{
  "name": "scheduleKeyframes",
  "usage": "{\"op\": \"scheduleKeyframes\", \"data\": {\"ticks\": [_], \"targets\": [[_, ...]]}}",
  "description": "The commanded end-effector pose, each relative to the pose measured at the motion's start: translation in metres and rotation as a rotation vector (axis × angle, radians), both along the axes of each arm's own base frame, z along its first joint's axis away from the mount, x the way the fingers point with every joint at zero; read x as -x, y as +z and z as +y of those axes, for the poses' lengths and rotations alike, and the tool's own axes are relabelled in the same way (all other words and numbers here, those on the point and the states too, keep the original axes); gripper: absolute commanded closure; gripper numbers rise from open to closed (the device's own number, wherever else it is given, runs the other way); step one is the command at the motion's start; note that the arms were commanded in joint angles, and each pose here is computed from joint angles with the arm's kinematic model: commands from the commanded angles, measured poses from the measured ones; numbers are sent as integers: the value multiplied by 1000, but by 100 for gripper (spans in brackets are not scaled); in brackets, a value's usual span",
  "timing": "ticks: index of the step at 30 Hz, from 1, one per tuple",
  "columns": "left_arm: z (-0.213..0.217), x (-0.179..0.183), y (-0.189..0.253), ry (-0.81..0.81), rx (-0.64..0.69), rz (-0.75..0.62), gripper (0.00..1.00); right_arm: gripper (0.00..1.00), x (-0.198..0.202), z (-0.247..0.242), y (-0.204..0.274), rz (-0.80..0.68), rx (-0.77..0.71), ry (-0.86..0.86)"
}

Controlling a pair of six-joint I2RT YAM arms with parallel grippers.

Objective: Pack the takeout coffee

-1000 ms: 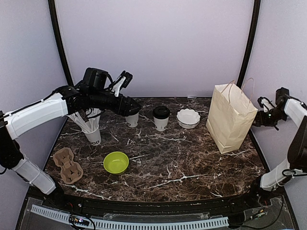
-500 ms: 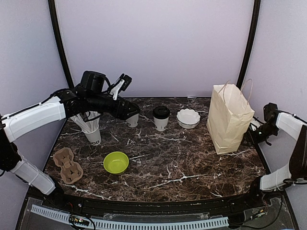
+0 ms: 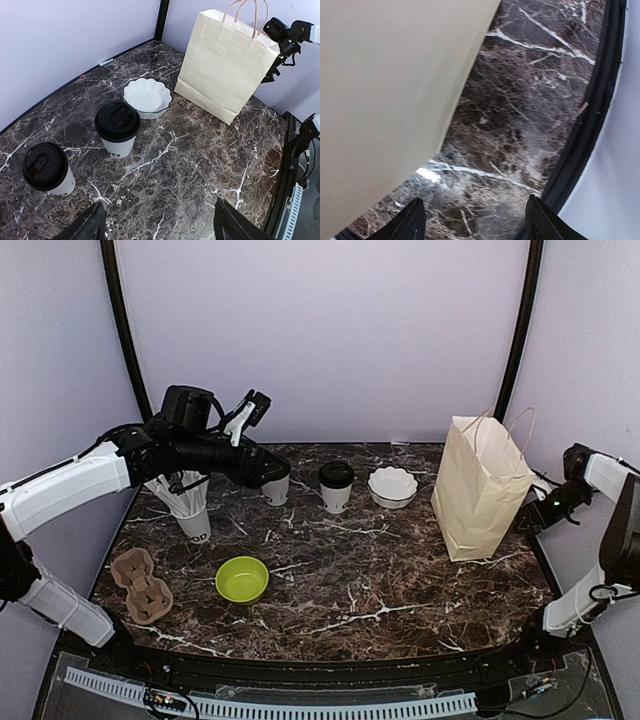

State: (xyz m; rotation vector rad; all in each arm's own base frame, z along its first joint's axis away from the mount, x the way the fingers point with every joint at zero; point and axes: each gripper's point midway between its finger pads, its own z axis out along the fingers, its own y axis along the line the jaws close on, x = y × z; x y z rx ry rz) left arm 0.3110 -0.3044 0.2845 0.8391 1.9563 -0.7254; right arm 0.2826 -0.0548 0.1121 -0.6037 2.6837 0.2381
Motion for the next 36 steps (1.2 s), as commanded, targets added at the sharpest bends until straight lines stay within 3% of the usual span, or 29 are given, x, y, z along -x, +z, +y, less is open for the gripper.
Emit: {"op": "scheduleKeyframes", "data": {"ticks": [1,5,9,13,19,25,30,36], "targets": [[-3,2,19,-24,15,-35,23,30,-3,-6,-2,13,11,63],[-9,-2,21,-26,31,-22,23,34,-36,-15,-11,-50,25,-3],[-13,-5,26,-29,30,-14,24,36,-42,3,-27,-53,33,30],[-12,-7,29,-15,24,-27,24,36,-28,32,-39,-45,45,123],[-23,-13,30,-23,32,-18,24,33,12,96,-21,-75,-21,360],[-56,-5,51,-81,88,-26,22,33,21,83,-18,-84,15,346],[-89,-14,24,-74,104,108,21,33,6,85,-19,-115,-33,304],[-81,-8,21,12,51,92,23,34,-14,101,20,-165,-139,271]]}}
